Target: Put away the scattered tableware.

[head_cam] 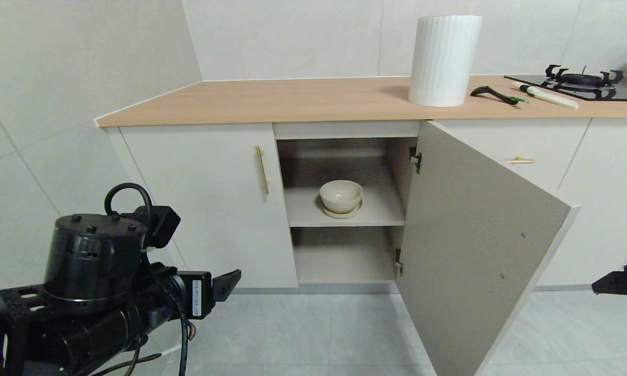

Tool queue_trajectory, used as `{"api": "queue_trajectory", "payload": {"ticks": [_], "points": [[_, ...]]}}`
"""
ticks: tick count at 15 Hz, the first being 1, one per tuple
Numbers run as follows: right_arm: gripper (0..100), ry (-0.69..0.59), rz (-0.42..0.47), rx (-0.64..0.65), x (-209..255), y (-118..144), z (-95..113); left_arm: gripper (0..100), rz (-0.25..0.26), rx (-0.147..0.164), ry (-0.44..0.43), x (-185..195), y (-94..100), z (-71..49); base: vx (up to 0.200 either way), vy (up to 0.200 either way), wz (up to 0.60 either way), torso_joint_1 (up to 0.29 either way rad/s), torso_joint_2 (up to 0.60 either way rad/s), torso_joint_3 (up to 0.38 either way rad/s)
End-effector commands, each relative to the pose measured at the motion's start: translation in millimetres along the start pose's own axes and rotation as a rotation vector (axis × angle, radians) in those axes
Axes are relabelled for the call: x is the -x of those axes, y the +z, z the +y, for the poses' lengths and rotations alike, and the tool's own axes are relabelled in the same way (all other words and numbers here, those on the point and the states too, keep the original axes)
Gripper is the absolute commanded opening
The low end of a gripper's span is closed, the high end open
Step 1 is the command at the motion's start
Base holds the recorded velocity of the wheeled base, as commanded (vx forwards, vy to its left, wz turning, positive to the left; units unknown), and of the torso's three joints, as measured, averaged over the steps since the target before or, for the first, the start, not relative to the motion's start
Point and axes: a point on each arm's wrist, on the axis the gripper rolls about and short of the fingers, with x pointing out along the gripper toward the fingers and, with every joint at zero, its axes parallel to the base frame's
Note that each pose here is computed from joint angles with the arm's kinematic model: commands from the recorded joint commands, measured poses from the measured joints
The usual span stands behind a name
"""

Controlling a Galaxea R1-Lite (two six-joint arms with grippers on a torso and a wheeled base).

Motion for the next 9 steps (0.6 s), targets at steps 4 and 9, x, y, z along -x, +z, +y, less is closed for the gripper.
{"api": "queue_trajectory", "payload": {"ticks": [4,9], "points": [[100,-0.042,0.032,-0.173,-84.0,27.3,4.7,100,-0.001,0.001,0.0,0.2,0.1,0.0,0.0,0.0,0.0,0.0,0.0,0.0],[100,0.137,0.055,-0.113,-85.9,21.9,44.9,100,-0.008,0.006,0.001,0.8,1.9,0.4,0.0,0.0,0.0,0.0,0.0,0.0]]}}
